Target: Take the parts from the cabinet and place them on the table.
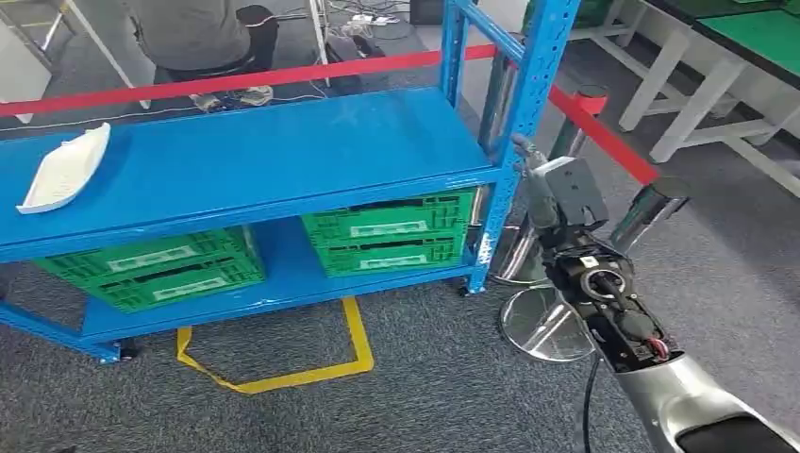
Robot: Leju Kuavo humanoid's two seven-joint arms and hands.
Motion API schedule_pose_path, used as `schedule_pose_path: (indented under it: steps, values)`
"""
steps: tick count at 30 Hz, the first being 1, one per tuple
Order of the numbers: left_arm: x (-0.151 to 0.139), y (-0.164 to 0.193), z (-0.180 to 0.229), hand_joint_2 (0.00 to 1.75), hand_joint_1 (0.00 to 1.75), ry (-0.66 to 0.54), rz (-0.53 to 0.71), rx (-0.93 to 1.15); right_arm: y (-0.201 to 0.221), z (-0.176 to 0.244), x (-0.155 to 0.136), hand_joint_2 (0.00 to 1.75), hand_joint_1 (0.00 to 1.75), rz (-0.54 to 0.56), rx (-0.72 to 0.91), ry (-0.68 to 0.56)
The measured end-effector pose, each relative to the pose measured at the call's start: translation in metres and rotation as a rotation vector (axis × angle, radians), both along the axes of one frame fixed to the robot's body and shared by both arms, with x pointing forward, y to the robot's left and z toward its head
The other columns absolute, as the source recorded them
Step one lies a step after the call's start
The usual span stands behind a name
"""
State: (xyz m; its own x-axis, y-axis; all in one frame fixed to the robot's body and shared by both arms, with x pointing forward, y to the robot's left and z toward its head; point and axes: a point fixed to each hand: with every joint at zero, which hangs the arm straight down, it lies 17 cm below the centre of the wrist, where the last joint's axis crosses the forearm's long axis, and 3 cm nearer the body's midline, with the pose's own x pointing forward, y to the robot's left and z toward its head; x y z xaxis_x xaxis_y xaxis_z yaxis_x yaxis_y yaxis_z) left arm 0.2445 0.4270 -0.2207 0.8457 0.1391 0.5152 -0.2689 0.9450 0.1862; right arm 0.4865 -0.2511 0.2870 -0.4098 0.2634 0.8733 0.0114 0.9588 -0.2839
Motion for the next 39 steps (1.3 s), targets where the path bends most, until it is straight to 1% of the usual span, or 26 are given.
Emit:
schedule_pose_path:
  steps: [5,12,19,23,27,31,39]
  values:
    - [-0.001,0.001,0.000,0.00,0.00,0.005,0.003,-0.009,0.009,-0.003,0.008,0.00,0.00,-0.002,-0.098,-0.013]
    - [-0.001,0.004,0.000,0.00,0.00,0.006,0.002,-0.002,0.012,-0.008,0.014,0.00,0.00,0.000,-0.108,0.007]
    - [-0.002,0.007,0.001,0.00,0.00,0.012,-0.011,0.026,0.011,-0.016,0.013,0.00,0.00,-0.001,-0.109,0.042]
    - [0.002,0.002,0.001,0.00,0.00,0.016,-0.045,0.040,0.002,-0.026,0.005,0.00,0.00,-0.016,-0.095,0.079]
    - [0.011,-0.010,0.002,0.00,0.00,0.017,-0.088,0.045,-0.019,-0.031,-0.006,0.00,0.00,-0.056,-0.079,0.102]
    - [0.020,-0.017,0.005,0.00,0.00,0.004,-0.107,0.039,-0.029,-0.026,-0.016,0.00,0.00,-0.088,-0.072,0.097]
    - [0.023,-0.020,0.005,0.00,0.00,-0.002,-0.108,0.039,-0.037,-0.013,-0.027,0.00,0.00,-0.113,-0.076,0.065]
